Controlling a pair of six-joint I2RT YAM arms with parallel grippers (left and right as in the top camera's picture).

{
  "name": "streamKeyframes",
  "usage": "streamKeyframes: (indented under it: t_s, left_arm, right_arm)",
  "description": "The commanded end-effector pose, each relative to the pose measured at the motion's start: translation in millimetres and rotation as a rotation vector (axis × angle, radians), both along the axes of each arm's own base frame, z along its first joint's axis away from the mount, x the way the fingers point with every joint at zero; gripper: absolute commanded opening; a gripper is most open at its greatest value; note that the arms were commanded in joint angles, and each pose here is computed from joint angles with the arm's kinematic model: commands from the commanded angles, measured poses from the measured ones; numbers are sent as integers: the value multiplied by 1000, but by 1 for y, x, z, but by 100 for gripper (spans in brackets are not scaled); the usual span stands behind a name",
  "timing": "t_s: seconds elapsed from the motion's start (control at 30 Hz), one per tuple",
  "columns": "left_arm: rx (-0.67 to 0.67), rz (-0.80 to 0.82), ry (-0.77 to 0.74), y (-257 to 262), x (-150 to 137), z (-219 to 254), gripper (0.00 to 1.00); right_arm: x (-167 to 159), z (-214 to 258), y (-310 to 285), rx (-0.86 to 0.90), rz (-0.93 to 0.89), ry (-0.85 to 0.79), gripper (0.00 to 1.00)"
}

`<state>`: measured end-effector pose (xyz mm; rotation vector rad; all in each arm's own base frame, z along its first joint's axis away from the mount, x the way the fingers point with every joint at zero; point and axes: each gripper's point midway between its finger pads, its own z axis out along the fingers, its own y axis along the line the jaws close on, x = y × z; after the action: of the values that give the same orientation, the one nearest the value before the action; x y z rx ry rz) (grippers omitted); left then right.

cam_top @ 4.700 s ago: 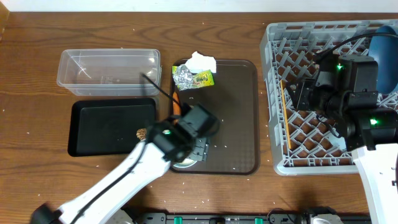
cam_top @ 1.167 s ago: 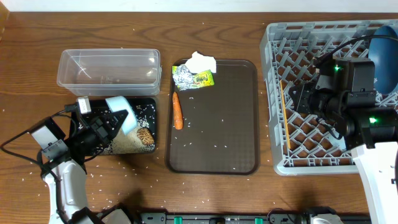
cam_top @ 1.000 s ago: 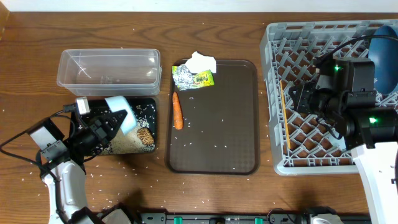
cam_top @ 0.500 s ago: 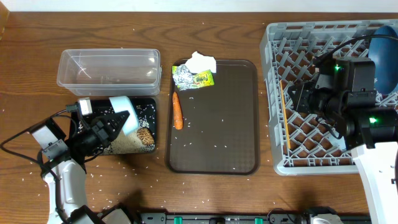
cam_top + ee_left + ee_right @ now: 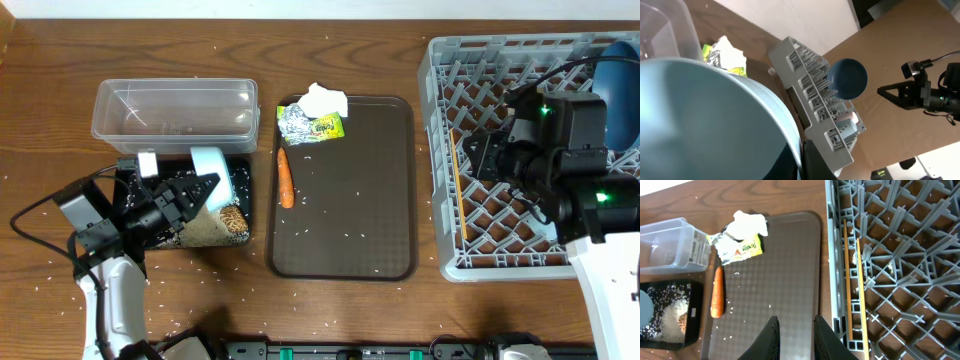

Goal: Sort waste into correct bins and load items into the dishwasher rack
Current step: 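Tip the white bowl over the black tray to pour out the rice, then carry the white bowl to the rack and hand it to the right gripper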

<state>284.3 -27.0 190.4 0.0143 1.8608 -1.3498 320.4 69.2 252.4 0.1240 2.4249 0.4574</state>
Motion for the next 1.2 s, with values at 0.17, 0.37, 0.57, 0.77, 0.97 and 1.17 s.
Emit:
streamKeyframes:
  t_s: [0.17,0.37,0.57,0.77,0.97,1.17]
  left_arm:
    - [100,171,160,17,15,-31,6]
    - [56,90,139,2,7,-25,6]
    - [30,115,175,6,9,-25,6]
    - [21,96,129,5,13,-15,6]
    - [-42,-96,22,-26,0,13,7]
    - [-33,-160,-67,-78,19,60,6]
  right_arm:
    - [-6,14,1,19,0,-36,17]
    - [-12,9,0,16,0,-9,17]
    - [-14,8,0,16,0,1,17]
    - [-16,7,0,11,6,7,17]
    - [-12,10,-3,2,1,-17,16]
    - [-11,29,-28,37,-109,-71,13]
